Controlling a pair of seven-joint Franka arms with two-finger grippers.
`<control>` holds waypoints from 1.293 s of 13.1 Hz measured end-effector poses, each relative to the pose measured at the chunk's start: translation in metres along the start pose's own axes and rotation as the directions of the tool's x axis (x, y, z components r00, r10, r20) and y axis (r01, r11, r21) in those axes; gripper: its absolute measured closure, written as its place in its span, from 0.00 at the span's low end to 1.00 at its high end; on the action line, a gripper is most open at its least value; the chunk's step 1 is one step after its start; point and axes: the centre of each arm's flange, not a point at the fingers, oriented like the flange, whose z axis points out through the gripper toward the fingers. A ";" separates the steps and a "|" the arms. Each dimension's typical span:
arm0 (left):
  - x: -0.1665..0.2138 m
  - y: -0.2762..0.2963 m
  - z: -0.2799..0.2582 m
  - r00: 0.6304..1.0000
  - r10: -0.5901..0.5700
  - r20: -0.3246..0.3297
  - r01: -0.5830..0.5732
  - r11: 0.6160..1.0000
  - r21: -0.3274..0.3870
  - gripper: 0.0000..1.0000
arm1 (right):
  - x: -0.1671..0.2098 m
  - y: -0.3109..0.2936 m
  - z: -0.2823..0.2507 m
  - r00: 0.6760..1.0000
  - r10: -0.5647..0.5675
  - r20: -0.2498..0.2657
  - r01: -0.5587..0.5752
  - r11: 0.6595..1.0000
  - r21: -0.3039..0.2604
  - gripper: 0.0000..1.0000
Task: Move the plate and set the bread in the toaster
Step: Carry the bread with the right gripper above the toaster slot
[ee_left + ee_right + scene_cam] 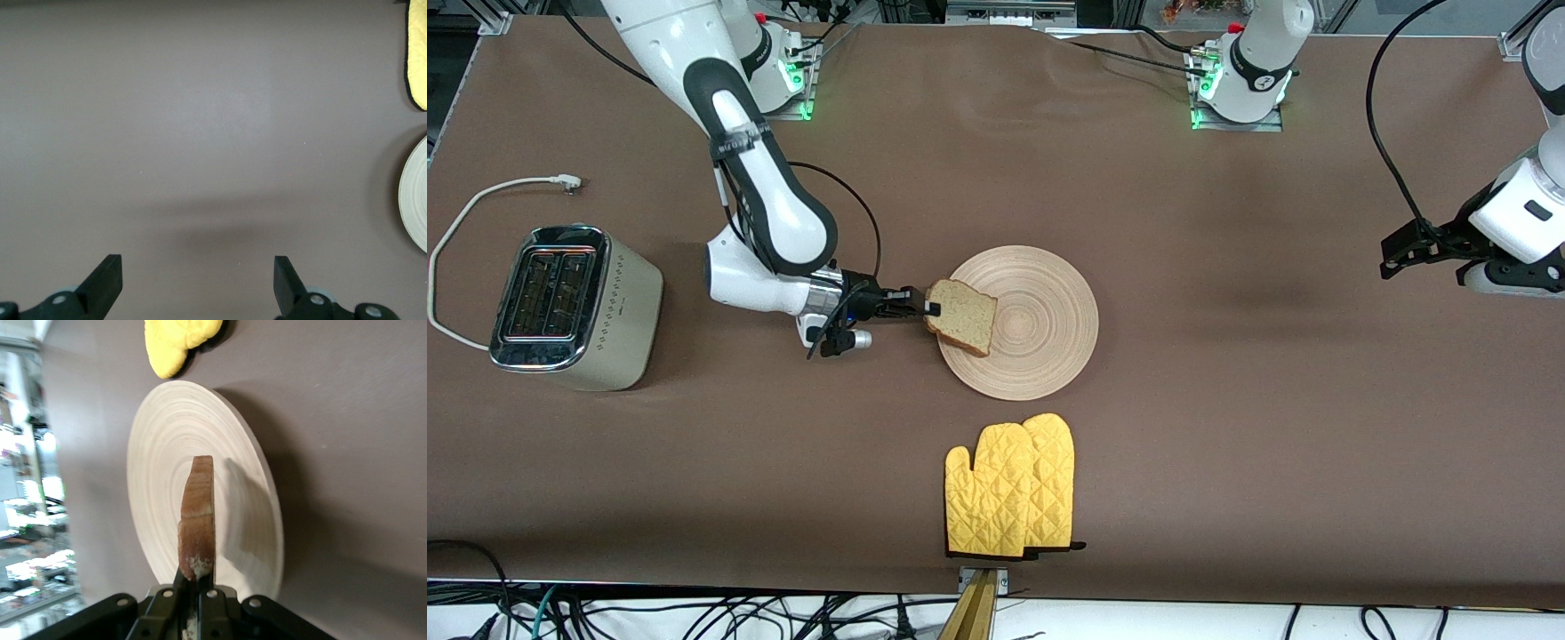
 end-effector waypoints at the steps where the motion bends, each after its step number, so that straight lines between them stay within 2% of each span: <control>1: 0.000 0.000 0.000 1.000 -0.001 0.000 0.001 1.000 0.000 0.00 | 0.004 -0.007 -0.021 1.000 -0.012 0.009 0.012 0.999 -0.048 0.93; 4: 0.000 -0.002 0.000 1.000 -0.004 0.000 0.004 1.000 0.000 0.00 | 0.024 -0.011 -0.115 0.994 -0.022 0.103 0.040 0.984 -0.176 0.93; 6: 0.000 -0.003 0.000 1.000 -0.006 -0.001 0.006 1.000 0.000 0.00 | 0.036 -0.011 -0.197 0.986 -0.025 0.163 0.074 0.952 -0.297 0.93; 8: 0.000 -0.003 0.000 1.000 -0.005 0.000 0.005 1.000 0.000 0.00 | 0.039 -0.007 -0.267 0.980 0.000 0.198 0.084 0.905 -0.418 0.93; 11: 0.000 -0.004 0.000 1.000 -0.007 0.000 0.007 1.000 0.001 0.00 | 0.030 0.025 -0.333 0.974 0.096 0.206 0.037 0.826 -0.562 0.93; 13: 0.000 -0.004 0.000 1.000 -0.008 0.000 0.008 1.000 0.001 0.00 | 0.016 0.066 -0.382 0.967 0.146 0.210 0.015 0.787 -0.617 0.93; 17: 0.000 -0.006 -0.001 1.000 -0.011 -0.001 0.011 1.000 0.001 0.00 | -0.010 0.119 -0.461 0.958 0.224 0.181 -0.021 0.680 -0.733 0.93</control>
